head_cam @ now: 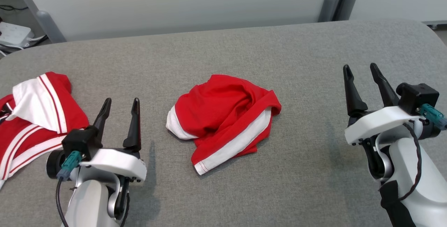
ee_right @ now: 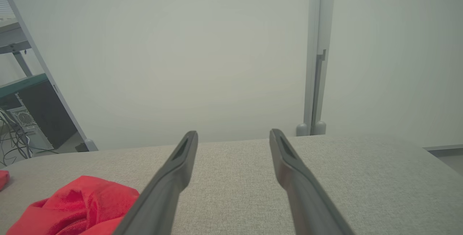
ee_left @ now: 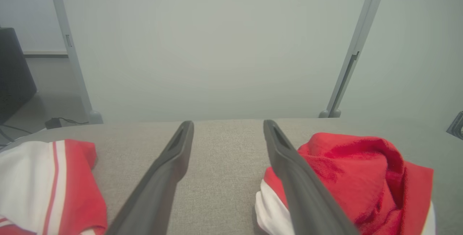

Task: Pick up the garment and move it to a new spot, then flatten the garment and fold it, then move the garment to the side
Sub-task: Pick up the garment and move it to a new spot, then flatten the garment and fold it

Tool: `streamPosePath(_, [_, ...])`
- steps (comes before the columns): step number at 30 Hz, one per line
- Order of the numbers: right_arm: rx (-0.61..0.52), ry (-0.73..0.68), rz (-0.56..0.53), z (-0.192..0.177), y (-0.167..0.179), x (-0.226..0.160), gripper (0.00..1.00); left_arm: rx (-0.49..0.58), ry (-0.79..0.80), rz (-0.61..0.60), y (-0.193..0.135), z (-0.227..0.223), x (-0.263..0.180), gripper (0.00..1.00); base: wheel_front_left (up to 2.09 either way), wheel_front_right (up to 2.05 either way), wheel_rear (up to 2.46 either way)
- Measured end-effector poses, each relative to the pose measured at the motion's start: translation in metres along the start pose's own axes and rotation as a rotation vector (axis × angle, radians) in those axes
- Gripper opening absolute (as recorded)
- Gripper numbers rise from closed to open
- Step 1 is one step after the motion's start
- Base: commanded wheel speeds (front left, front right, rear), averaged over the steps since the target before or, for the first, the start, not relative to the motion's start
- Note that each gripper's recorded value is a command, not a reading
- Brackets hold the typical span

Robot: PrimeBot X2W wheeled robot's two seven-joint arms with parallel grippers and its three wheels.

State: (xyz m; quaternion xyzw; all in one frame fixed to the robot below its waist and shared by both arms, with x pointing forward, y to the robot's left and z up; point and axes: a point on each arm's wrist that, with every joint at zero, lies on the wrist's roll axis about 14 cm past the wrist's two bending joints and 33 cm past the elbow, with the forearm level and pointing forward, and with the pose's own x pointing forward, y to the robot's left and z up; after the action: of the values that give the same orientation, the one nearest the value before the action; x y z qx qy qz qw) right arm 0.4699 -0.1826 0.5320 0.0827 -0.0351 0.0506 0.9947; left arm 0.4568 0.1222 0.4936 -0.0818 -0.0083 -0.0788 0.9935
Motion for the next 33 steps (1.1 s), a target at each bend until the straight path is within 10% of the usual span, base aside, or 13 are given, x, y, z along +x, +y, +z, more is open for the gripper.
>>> streamPosePath(22, [0.003, 0.042, 0.031, -0.025, 0.021, -0.052, 1.00, 0.026, -0.019, 0.168, 0.051, 0.006, -0.075, 1.00, 0.00, 0.00, 0.00])
streamPosePath(33, [-0.023, 0.173, 0.350, -0.071, 0.126, -0.043, 1.00, 0.010, -0.009, 0.170, 0.047, 0.003, -0.090, 1.00, 0.00, 0.00, 0.00])
